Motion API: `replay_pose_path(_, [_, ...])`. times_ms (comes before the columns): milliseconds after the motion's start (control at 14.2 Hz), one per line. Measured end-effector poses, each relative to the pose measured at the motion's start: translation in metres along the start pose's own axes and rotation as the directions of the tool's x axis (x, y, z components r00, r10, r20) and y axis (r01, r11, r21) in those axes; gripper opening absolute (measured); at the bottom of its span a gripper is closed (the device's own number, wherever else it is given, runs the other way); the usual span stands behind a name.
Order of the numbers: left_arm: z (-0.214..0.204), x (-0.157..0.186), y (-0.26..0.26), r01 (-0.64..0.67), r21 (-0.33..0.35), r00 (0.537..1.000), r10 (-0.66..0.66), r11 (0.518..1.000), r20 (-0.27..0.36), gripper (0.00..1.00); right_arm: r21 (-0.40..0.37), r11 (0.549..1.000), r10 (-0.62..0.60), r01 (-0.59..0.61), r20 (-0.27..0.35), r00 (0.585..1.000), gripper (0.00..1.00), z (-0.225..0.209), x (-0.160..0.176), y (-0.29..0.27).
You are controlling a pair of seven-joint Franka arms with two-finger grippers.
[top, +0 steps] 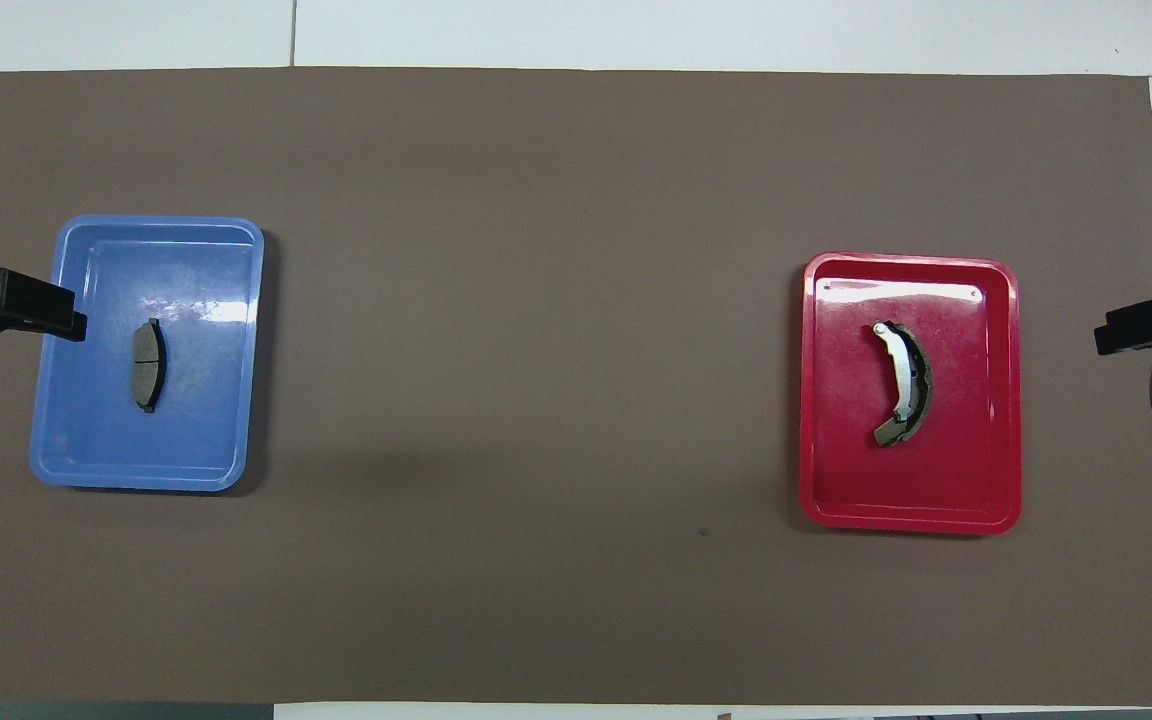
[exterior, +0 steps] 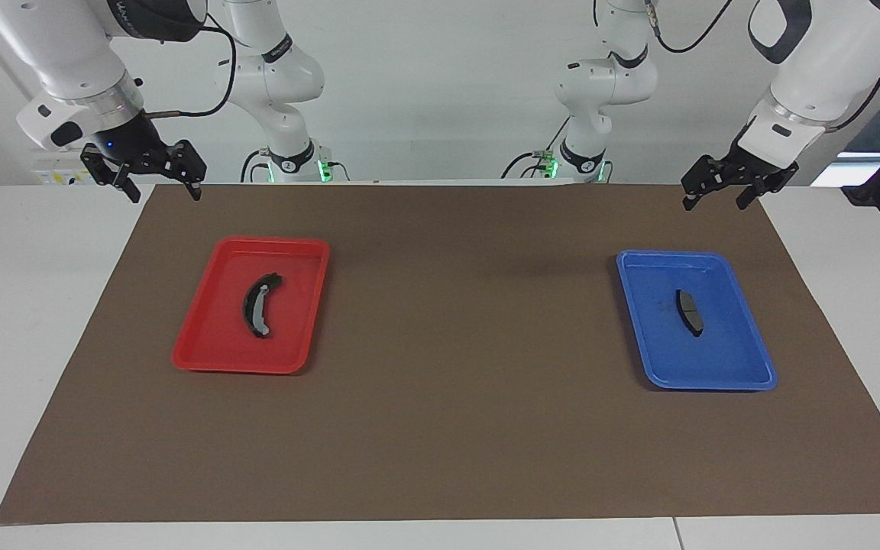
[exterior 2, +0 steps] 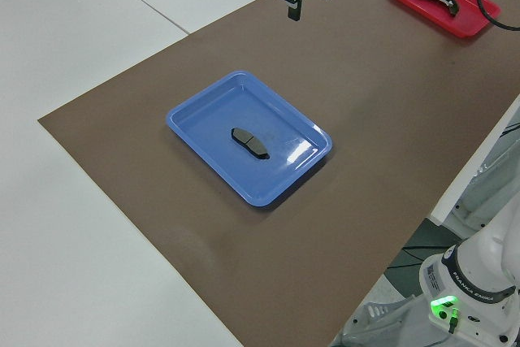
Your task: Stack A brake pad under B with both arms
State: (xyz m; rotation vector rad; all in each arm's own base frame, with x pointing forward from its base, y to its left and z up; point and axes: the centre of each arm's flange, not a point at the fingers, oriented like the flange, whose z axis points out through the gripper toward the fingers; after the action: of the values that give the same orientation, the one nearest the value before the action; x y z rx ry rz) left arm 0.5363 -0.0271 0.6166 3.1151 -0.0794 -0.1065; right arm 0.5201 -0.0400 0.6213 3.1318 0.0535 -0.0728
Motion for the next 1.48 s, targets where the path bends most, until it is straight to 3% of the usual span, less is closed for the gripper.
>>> replay_pose_path(564, [-0.002,0.002,-0.001,-0.002,0.001,1.000,0.002,1.000,-0.018,1.00,-0.001,1.000,0.001,-0.001,-0.014,1.000,1.00,-0.001,0.001,0.001])
replay_pose_path(776, [0.000,0.002,-0.001,-0.001,0.001,1.000,0.001,1.000,-0.016,1.00,0.001,1.000,-0.001,0.001,0.008,1.000,1.00,0.001,-0.001,0.000])
replay_pose_path(917, [0.007,0.008,-0.002,0.000,0.002,0.999,0.000,1.000,-0.052,1.00,0.001,1.000,-0.003,0.003,0.015,1.000,1.00,0.002,-0.001,-0.002])
replay_pose_path(1199, [0.052,0.018,-0.009,-0.030,0.009,0.994,0.031,0.999,-0.107,1.00,0.003,1.000,-0.025,0.025,0.039,0.999,1.00,0.009,-0.002,-0.013])
replay_pose_path(1481, [0.114,0.024,-0.057,-0.026,0.019,0.989,0.029,0.999,-0.147,0.99,0.005,1.000,-0.024,0.024,0.052,0.998,1.00,0.009,-0.006,-0.013])
